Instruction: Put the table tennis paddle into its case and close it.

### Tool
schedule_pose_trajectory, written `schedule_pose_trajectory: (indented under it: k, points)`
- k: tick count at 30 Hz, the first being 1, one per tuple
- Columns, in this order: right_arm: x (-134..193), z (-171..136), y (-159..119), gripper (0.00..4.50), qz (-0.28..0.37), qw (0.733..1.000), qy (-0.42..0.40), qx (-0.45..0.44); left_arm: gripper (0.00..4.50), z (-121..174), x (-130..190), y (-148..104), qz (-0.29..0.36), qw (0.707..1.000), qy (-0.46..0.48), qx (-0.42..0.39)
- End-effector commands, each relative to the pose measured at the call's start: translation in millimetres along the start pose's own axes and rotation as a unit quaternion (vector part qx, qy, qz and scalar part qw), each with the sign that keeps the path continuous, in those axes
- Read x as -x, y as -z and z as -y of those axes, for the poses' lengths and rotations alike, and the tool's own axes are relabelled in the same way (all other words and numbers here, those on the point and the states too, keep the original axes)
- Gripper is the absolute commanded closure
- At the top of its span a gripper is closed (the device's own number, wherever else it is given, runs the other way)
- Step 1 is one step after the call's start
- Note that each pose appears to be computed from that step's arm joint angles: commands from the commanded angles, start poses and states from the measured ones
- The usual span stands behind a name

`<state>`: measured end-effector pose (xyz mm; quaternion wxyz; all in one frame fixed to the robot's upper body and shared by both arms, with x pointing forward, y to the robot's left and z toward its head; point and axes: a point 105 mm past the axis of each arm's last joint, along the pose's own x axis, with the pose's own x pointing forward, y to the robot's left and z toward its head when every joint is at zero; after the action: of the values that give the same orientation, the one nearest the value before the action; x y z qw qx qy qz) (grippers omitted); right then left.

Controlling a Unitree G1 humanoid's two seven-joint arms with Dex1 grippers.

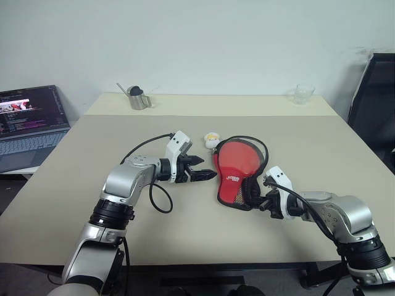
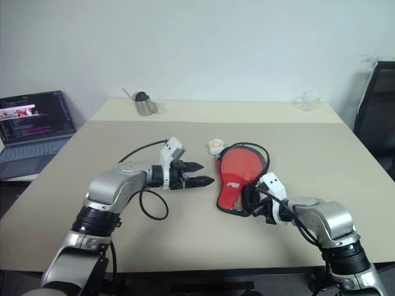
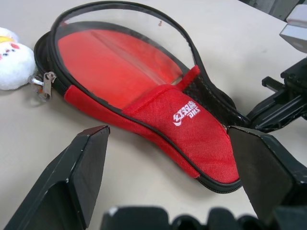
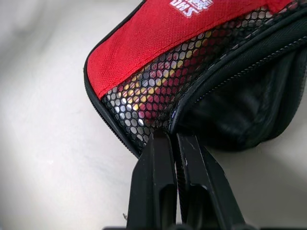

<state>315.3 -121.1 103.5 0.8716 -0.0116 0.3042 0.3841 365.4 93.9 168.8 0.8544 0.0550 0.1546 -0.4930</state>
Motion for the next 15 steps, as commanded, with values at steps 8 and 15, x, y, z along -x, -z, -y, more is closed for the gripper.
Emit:
schedule_pose_trajectory:
  k: [8,15]
  points:
    - [19.4,14.0,-28.4,4.48,0.035,0.999,0.009,0.014,0.21,1.1,0.9,-12.8,0.019,1.000,-0.004,-0.018]
    - [18.6,31.4,-30.6,4.02,0.036,0.999,0.029,-0.002,0.21,2.3,-0.9,-13.7,0.021,1.000,-0.004,-0.019]
